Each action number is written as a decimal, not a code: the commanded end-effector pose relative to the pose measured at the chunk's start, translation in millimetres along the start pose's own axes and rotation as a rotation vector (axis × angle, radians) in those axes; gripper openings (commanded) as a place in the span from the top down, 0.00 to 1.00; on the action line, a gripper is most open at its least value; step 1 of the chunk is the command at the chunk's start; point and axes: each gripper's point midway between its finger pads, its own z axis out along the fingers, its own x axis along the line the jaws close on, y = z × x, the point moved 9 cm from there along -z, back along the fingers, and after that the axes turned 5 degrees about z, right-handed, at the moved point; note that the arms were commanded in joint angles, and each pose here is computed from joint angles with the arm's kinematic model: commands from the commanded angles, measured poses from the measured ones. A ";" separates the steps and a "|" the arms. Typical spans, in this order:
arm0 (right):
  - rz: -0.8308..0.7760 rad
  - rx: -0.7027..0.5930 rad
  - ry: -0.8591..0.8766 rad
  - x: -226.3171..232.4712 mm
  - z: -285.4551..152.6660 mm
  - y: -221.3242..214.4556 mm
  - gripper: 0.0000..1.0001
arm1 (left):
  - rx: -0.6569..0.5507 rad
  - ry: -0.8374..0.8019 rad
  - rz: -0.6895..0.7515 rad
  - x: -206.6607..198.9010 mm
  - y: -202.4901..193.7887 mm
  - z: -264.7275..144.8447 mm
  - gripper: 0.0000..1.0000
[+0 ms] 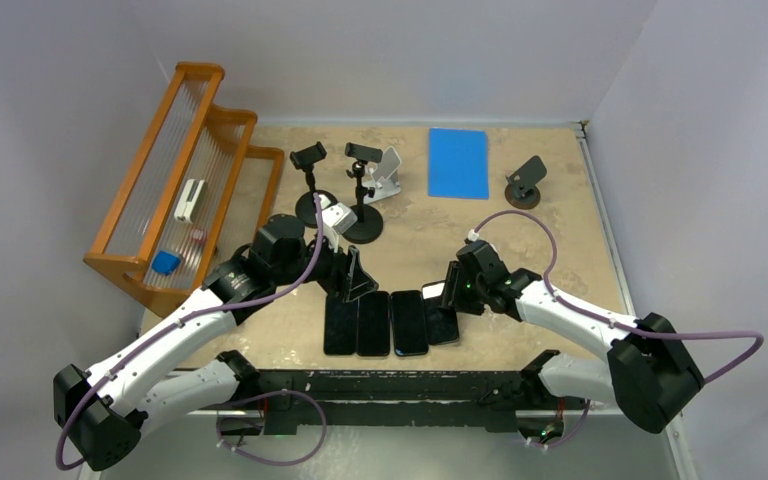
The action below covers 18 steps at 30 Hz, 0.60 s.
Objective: Remove the phone from the phone stand
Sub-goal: Place the phone at the center of the board.
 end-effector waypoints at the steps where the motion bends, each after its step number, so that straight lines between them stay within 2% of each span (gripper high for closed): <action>1: 0.018 -0.016 -0.016 1.3 -0.3 1.8 0.51 | -0.025 -0.015 0.010 -1.5 3.8 -2.6 0.34; 18: 0.030 -0.030 -0.043 -0.3 1.0 3.0 0.50 | -0.021 -0.020 0.009 -1.7 3.6 -1.7 0.34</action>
